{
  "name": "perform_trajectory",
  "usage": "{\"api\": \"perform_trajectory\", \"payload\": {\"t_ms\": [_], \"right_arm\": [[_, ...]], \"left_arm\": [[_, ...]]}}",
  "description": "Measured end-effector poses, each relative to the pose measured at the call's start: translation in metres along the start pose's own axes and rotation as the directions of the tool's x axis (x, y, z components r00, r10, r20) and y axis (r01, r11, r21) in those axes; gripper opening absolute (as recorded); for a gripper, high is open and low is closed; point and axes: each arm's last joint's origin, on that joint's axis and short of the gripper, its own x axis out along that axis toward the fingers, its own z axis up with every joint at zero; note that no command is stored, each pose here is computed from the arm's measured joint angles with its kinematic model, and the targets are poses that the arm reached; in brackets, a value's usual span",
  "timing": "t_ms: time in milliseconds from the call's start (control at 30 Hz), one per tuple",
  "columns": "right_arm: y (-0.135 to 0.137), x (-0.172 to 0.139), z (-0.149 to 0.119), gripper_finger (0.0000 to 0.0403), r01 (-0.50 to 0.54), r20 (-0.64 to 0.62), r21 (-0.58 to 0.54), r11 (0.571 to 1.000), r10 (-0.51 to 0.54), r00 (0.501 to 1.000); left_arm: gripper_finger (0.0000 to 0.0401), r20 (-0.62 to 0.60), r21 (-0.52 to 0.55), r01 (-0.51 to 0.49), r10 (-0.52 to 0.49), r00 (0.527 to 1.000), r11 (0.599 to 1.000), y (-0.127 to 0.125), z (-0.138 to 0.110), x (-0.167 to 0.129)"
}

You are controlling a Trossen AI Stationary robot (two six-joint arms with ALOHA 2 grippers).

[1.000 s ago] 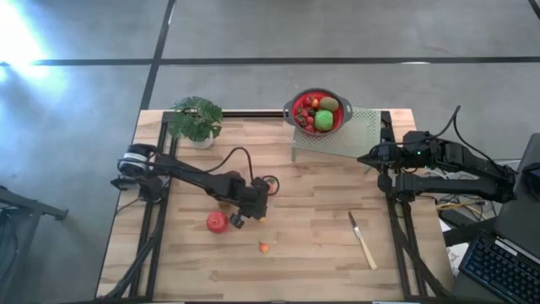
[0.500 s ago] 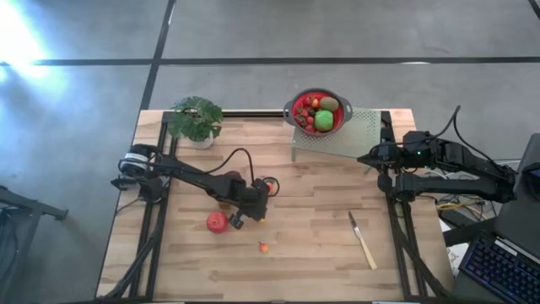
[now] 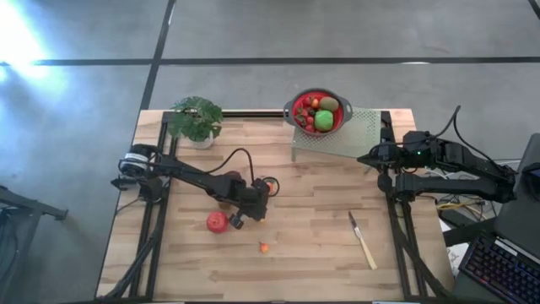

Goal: Pick & Place Fruit
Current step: Put the strawberry into the strainer bowl on the shelf

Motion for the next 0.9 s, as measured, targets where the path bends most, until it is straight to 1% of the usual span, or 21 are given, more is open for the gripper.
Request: {"api": "perform_trajectory", "payload": {"t_ms": [267,433,667,800,900], "right_arm": [[0.000,0.000,0.000,0.0013,0.000,0.000,0.000,1.000,0.000,1.000],[0.000,0.000,0.000,0.0013,0.000,0.000,0.000,1.000,0.000,1.000],[0.000,0.000,0.000,0.0013,0.000,0.000,0.000,1.000,0.000,1.000],[0.000,0.000,0.000,0.0013,0.000,0.000,0.000,1.000,0.000,1.000],[0.000,0.000,0.000,0.0013,0.000,0.000,0.000,1.000,0.000,1.000]], "left_arm": [[0.0005,0.000,-0.002,-0.002,0.002,1.000,1.000,0.001,0.001,-0.001],[0.0010,0.026,-0.016,-0.029,0.029,0.999,0.999,0.008,0.010,-0.008],[0.0004,0.069,-0.032,-0.148,0.150,0.986,0.988,0.024,0.031,-0.026],[0.0005,0.120,-0.059,-0.245,0.251,0.961,0.968,0.037,0.043,-0.035],[0.0009,0.184,-0.067,-0.305,0.313,0.932,0.950,0.048,0.052,-0.042]]}}
